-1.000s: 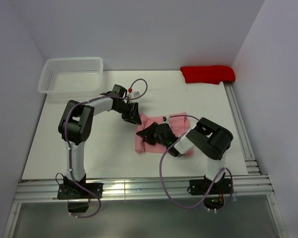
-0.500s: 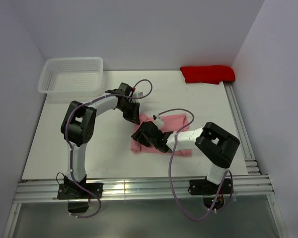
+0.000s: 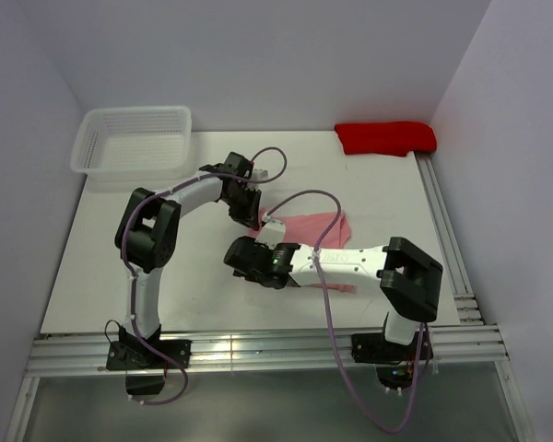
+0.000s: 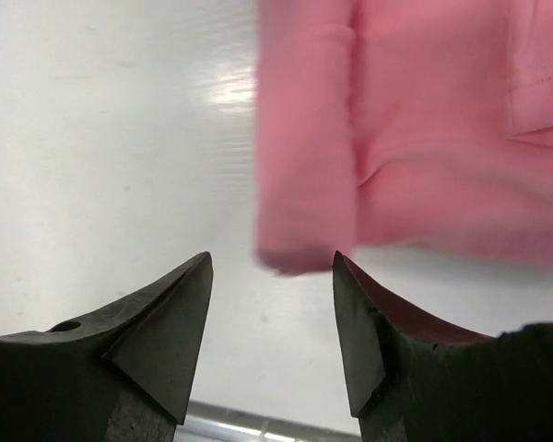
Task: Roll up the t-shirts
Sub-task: Roll the tshirt
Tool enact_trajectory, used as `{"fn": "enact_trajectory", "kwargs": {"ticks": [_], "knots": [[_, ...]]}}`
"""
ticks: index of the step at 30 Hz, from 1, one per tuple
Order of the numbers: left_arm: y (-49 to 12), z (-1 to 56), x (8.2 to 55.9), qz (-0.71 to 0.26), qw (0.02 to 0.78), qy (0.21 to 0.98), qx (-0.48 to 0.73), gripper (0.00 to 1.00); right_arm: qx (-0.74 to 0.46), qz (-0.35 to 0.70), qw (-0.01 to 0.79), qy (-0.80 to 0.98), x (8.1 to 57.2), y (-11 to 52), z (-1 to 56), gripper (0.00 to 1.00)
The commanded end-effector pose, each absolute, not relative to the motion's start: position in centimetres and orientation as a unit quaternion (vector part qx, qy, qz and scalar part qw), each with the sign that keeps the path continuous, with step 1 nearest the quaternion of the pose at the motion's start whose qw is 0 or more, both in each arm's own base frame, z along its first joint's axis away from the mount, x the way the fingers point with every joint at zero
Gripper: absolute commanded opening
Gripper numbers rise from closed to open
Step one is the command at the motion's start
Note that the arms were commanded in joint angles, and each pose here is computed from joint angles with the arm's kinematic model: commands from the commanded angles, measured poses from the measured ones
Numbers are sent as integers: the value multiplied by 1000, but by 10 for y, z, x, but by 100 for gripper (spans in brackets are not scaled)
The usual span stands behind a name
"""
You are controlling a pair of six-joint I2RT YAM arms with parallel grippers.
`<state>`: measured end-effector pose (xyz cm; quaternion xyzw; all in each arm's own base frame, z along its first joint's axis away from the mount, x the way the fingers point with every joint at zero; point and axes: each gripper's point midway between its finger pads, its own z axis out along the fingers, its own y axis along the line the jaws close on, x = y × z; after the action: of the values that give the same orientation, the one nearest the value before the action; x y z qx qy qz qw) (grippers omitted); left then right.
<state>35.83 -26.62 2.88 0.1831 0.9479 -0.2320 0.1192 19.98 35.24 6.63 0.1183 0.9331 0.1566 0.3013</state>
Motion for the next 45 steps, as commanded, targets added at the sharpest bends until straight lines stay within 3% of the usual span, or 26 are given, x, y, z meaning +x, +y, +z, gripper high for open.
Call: {"fn": "enact_trajectory", "kwargs": {"ticks": [1, 9, 17, 24, 33, 45], "knots": [[-243, 21, 372, -159, 139, 959, 191, 18, 100, 80, 348, 929, 208, 330, 87, 63], [-245, 22, 370, -152, 137, 959, 195, 18, 76, 15, 416, 906, 259, 340, 112, 59], [-248, 20, 369, -153, 132, 959, 197, 19, 64, 3, 422, 904, 292, 355, 88, 58], [-250, 18, 368, -152, 130, 959, 199, 20, 65, 0, 415, 908, 294, 350, 67, 57], [-252, 19, 367, -155, 128, 959, 200, 21, 52, 6, 429, 902, 296, 361, 87, 56], [-253, 15, 365, -157, 121, 959, 200, 23, 43, 18, 399, 916, 296, 370, 51, 55]]}}
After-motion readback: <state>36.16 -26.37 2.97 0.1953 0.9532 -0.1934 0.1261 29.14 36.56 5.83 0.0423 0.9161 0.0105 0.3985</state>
